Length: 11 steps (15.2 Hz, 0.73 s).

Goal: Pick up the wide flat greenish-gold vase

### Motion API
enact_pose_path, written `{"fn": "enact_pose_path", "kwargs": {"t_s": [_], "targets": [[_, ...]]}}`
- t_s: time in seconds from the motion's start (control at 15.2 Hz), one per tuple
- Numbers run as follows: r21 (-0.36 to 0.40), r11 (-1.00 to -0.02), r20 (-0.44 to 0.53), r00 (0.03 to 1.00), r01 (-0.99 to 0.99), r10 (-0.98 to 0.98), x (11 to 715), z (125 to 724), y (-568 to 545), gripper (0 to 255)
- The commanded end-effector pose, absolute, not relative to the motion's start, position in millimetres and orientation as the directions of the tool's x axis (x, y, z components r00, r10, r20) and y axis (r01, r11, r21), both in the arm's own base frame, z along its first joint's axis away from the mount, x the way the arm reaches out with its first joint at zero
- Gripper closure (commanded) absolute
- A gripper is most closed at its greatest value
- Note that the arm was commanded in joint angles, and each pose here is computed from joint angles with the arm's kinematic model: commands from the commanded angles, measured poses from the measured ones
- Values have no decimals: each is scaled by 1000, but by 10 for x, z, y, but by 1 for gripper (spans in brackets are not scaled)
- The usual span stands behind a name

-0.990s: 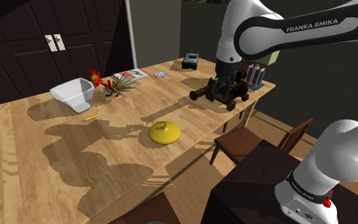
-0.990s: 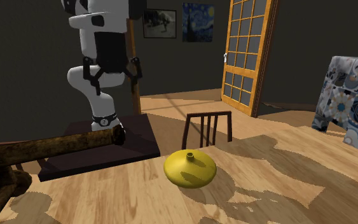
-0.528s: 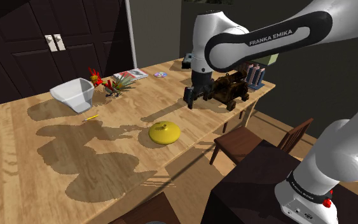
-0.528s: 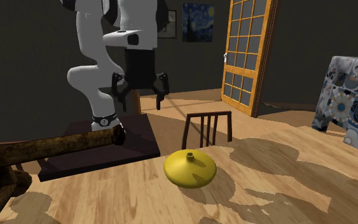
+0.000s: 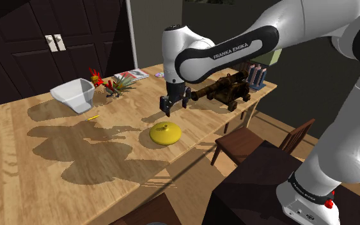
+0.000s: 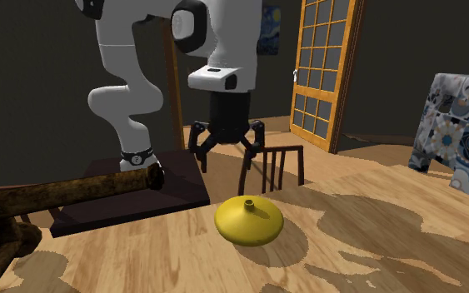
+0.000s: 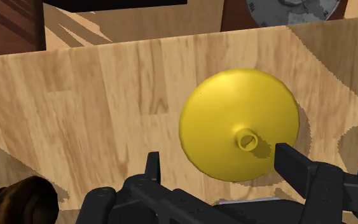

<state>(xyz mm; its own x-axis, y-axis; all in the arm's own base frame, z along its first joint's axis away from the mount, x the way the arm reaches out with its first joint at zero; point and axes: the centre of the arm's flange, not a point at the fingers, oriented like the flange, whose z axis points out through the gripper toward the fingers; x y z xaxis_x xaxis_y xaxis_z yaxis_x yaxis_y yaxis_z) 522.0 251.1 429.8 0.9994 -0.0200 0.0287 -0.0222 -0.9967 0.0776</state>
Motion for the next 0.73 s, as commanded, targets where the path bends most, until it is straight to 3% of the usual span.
{"fn": "enact_pose_path", "kwargs": {"t_s": [0.0, 0.66], "targets": [[83, -996, 26, 999, -27, -25, 5368, 4154, 2697, 0], [93, -995, 20, 999, -32, -31, 5632, 3634, 3005, 0]]}}
